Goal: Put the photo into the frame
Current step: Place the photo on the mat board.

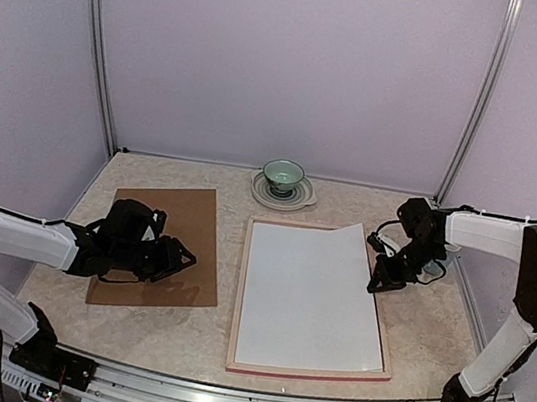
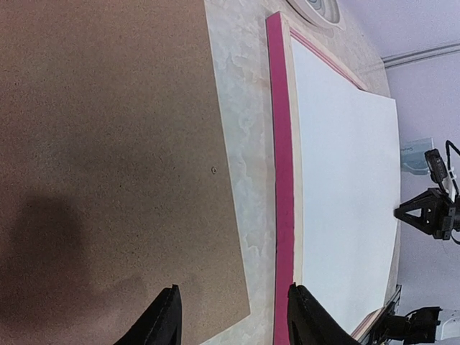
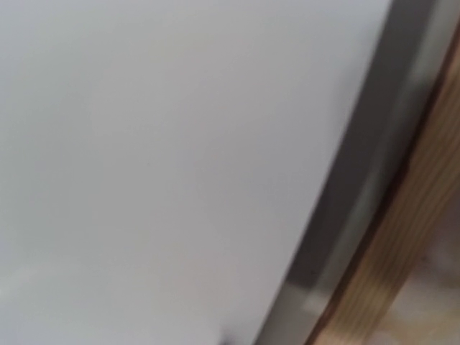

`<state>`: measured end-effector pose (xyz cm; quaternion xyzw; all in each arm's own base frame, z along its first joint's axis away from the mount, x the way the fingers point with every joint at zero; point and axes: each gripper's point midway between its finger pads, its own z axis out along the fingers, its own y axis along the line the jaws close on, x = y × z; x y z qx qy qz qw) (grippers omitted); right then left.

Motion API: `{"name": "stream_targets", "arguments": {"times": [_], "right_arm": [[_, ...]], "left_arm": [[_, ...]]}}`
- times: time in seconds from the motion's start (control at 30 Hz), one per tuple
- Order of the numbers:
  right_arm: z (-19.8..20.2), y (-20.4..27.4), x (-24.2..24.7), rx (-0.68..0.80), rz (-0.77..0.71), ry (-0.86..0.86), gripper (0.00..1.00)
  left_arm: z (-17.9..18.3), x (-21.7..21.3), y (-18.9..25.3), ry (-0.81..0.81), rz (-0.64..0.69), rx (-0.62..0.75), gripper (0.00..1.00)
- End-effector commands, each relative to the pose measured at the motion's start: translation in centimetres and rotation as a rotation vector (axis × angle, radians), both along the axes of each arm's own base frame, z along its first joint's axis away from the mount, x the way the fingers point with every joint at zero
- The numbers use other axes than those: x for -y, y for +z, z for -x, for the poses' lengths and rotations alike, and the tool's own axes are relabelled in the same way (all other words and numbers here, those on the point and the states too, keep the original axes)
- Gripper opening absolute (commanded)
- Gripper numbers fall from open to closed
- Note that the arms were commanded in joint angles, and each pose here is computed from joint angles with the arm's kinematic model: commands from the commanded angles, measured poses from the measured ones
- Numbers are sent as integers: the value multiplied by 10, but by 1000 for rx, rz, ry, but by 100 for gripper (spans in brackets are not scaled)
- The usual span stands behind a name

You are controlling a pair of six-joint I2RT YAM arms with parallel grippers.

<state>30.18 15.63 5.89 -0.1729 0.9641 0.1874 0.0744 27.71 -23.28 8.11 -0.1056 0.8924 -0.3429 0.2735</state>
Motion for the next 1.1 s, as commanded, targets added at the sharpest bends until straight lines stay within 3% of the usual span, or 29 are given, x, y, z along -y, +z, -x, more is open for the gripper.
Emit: {"name": "stream_targets", "arguments": {"times": [0.0,0.1,0.67,0.77,0.93,1.07], "right_arm": [[13,-8,-2,-45,12,7,7],[14,-9,1,-52,30,0,9],[3,17,13,0,125,-45,39],[0,22,23,24,188,-68,56],[-14,40,32,119,251,-106,98],[-23,54,28,185,212,-128,99]], "left_arm": [[-5,8,11,-10,24,29,50],[-4,7,10,-10,23,26,50],[-3,12,12,-18,28,27,50],[-4,12,13,-14,25,29,51],[-11,5,20,8,9,46,57],[-22,-8,26,38,-3,59,69]]}}
